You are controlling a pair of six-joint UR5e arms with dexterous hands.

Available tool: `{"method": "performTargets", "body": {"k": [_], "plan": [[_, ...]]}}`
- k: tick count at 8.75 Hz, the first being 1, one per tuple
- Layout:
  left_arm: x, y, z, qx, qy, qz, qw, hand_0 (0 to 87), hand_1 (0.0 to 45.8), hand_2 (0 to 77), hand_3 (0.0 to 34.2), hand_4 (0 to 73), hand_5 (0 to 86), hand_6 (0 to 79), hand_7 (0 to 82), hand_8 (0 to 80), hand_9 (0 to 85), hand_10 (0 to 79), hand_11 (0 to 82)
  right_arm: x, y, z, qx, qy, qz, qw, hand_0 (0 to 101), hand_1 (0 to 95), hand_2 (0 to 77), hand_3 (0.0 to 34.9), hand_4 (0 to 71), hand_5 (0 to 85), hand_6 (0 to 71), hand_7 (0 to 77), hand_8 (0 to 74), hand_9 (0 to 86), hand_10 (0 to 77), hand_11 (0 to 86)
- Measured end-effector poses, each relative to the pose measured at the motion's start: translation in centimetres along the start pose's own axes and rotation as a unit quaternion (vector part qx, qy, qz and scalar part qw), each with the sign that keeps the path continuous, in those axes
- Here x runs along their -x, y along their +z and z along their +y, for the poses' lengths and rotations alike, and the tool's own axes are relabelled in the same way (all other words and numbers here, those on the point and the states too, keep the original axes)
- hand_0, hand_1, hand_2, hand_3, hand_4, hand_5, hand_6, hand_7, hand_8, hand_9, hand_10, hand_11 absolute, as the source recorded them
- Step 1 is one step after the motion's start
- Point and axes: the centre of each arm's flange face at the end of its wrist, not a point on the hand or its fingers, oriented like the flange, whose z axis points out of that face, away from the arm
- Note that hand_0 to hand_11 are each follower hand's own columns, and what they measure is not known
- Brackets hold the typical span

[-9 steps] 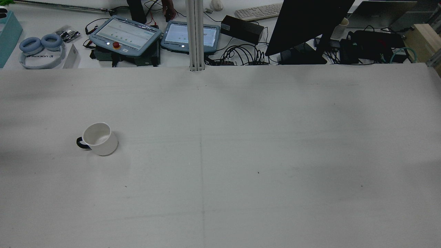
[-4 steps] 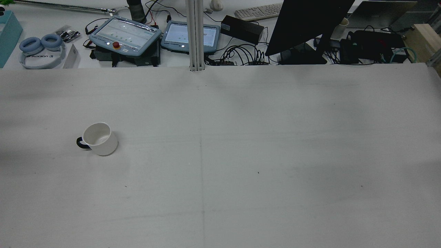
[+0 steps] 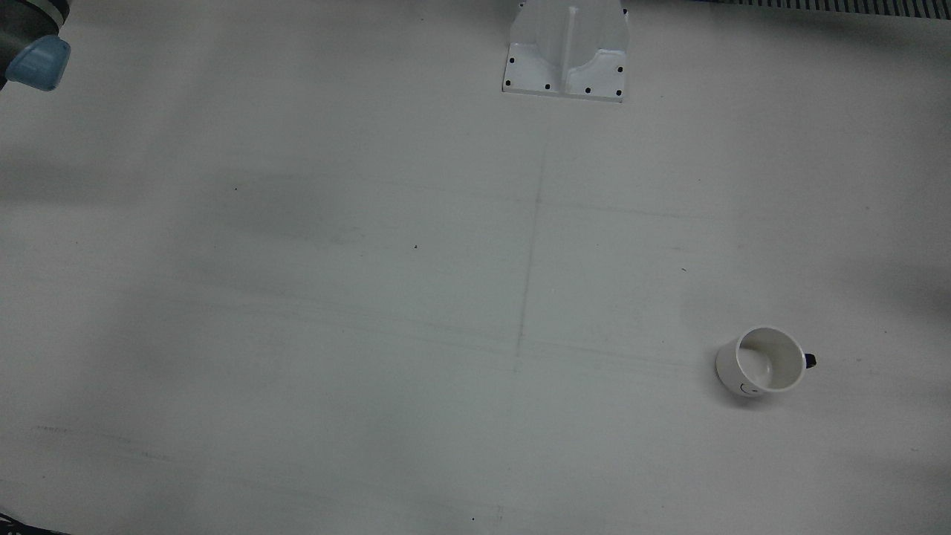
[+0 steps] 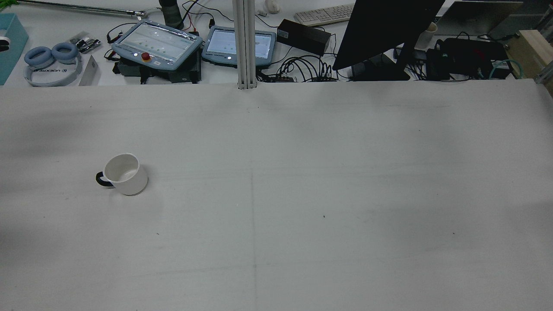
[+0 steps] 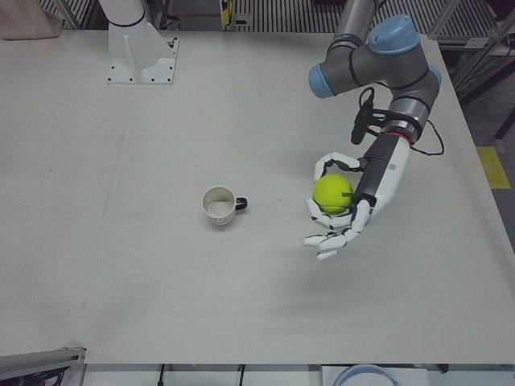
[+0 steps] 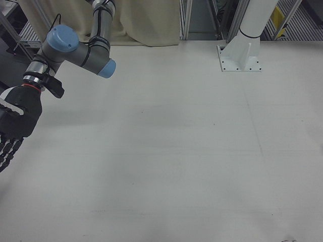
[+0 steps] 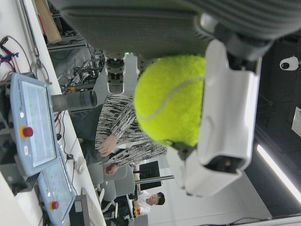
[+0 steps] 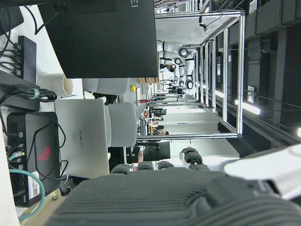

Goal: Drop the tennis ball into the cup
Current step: 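Move the left hand holding the tennis ball over the white mug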

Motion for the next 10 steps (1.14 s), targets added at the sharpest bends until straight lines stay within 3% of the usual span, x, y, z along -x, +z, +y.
{"method": "performTargets", "body": {"k": [3, 5, 6, 8, 10], "plan": [[10.5, 2.5, 1.6, 0.022, -0.029, -0.069, 0.997, 80.2, 8.2, 59.5, 7.8, 1.1, 25.1, 55.1, 44.2, 25.1, 23.5, 8.7, 16.9, 0.0, 0.0, 0.0, 0.0, 0.0, 0.0, 1.0, 0, 0.5, 0.5, 0.0, 0.0, 0.0, 0.0, 0.5, 0.0, 0.0, 0.0, 0.5], [16.8, 4.7, 3.6, 0.038, -0.043, -0.101, 0.9932, 80.1, 9.3, 58.9, 7.7, 1.1, 26.2, 51.8, 46.4, 25.6, 22.9, 8.2, 16.9, 0.0, 0.0, 0.0, 0.0, 0.0, 0.0, 1.0, 0, 0.5, 0.5, 0.0, 0.0, 0.0, 0.0, 0.0, 0.0, 0.0, 0.0, 0.5], [19.6, 5.2, 4.3, 0.041, -0.049, -0.114, 0.9915, 79.9, 7.6, 59.5, 7.8, 1.1, 26.2, 54.5, 45.3, 25.6, 22.9, 8.2, 16.9, 0.0, 0.0, 0.0, 0.0, 0.0, 0.0, 1.0, 0, 0.5, 0.5, 0.0, 0.0, 0.0, 0.0, 0.0, 0.0, 0.0, 0.0, 0.5], [22.9, 5.6, 3.9, 0.036, -0.054, -0.13, 0.9894, 79.9, 7.6, 60.0, 6.7, 1.1, 26.7, 54.5, 45.3, 26.2, 22.9, 8.2, 16.4, 0.0, 0.0, 0.0, 0.0, 0.0, 0.0, 1.0, 0, 0.5, 0.5, 0.0, 0.0, 0.0, 0.0, 0.5, 0.0, 0.0, 0.0, 0.5], [24.0, 5.5, 2.9, 0.03, -0.054, -0.135, 0.9889, 80.1, 7.6, 60.0, 6.8, 1.1, 21.3, 54.5, 45.3, 23.5, 22.4, 8.2, 16.4, 0.0, 0.0, 0.0, 0.0, 0.0, 0.0, 1.0, 0, 0.5, 0.5, 0.0, 0.0, 0.0, 0.0, 0.5, 0.0, 0.0, 0.0, 0.5]]}}
